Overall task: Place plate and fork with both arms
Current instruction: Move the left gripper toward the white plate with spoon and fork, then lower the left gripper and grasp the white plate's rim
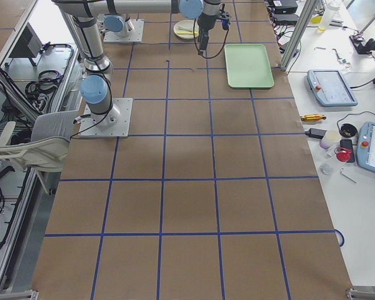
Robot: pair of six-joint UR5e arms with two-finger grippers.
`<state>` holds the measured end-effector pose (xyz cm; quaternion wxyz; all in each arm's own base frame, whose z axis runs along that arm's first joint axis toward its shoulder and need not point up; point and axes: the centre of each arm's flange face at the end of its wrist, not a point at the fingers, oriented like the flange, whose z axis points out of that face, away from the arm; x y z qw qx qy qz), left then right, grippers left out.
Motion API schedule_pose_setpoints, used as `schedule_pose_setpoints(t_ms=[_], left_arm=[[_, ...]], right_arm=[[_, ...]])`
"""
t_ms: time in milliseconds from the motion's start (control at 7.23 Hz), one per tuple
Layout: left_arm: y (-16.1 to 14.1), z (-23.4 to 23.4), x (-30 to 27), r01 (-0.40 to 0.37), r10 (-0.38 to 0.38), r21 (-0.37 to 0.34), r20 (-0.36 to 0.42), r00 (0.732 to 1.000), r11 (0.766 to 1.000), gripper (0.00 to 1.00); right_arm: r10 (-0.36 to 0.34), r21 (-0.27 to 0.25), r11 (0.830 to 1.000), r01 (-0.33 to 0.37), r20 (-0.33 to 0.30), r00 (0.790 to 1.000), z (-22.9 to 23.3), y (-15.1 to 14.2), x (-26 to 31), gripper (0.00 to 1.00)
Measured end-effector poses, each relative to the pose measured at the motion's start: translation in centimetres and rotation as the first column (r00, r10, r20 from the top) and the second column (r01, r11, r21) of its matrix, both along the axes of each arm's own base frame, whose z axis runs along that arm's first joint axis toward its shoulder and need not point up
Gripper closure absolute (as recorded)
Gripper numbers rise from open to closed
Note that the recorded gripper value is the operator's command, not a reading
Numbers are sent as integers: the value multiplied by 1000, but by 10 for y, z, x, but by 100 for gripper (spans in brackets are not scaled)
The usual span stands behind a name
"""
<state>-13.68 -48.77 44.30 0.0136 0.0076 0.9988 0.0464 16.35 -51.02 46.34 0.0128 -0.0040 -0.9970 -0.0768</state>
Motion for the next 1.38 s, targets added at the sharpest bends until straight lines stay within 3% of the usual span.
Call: schedule_pose_setpoints(t_ms=[277,692,1107,1384], left_arm=[[-2,-3,12,57,-57,8,9,998,998,0],[-16,-30,92,122,-123,30,42,991,992,0],[-11,-99,168,192,-192,45,13,981,980,0],[-7,-147,203,254,-250,67,-62,966,965,2]], right_arm=[[4,2,1000,-4,-2,1000,-1,-1,-1,0],[2,15,1000,-2,-1,1000,-4,0,-2,0],[6,17,1000,-6,1,1000,-6,1,-1,0],[9,30,1000,-9,0,1000,-14,3,-1,0]])
